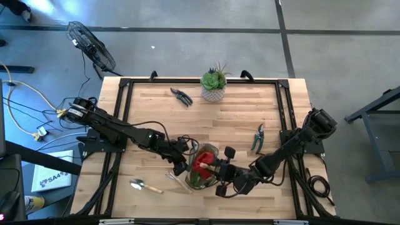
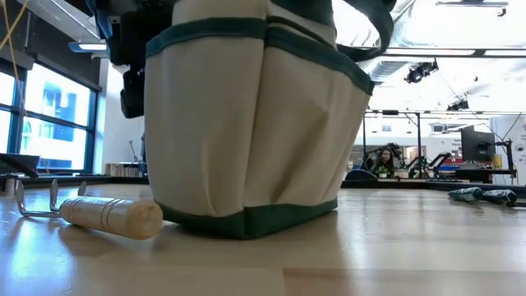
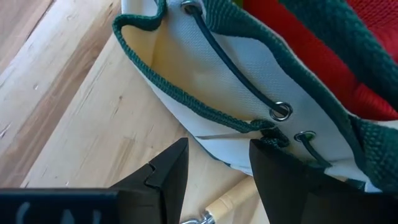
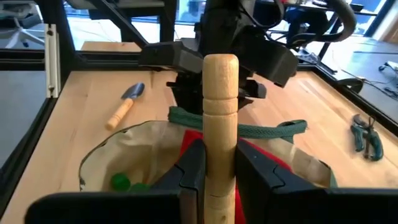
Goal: Pick & Place Garden tools in Gardening bag
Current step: Put the light brown trowel into the white gardening bag
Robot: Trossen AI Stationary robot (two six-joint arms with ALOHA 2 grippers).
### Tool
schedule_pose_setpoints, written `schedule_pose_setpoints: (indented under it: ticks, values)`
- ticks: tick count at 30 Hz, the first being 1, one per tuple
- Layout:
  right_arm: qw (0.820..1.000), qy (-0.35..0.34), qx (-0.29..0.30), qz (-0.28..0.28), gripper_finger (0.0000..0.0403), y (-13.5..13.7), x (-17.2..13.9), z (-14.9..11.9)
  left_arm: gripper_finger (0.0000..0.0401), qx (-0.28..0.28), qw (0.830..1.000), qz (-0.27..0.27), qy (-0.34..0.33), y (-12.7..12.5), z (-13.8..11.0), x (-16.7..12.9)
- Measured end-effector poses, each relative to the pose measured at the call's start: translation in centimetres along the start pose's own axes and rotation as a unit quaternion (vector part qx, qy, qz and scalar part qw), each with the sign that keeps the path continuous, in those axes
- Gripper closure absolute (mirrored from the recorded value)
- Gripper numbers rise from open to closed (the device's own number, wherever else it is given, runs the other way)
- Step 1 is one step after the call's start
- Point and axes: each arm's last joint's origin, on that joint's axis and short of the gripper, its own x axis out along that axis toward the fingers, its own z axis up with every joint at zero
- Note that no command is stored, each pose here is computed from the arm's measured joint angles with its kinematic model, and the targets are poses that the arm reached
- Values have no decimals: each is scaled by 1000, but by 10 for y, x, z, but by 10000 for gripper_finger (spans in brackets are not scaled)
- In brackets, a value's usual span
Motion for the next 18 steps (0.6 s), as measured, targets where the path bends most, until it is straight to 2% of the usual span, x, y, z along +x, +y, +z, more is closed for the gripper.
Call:
schedule_pose_setpoints:
  ticks: [3, 11, 18]
  values:
    - [1000, 5, 5, 13, 342, 0, 1, 0, 235, 1, 1000, 0, 0, 0, 0, 0]
    - [999, 12, 6, 37, 267, 1, 1, 0, 235, 1, 1000, 0, 1, 0, 0, 0]
    - [999, 12, 6, 38, 251, 1, 1, -1, 235, 1, 1000, 0, 1, 0, 0, 0]
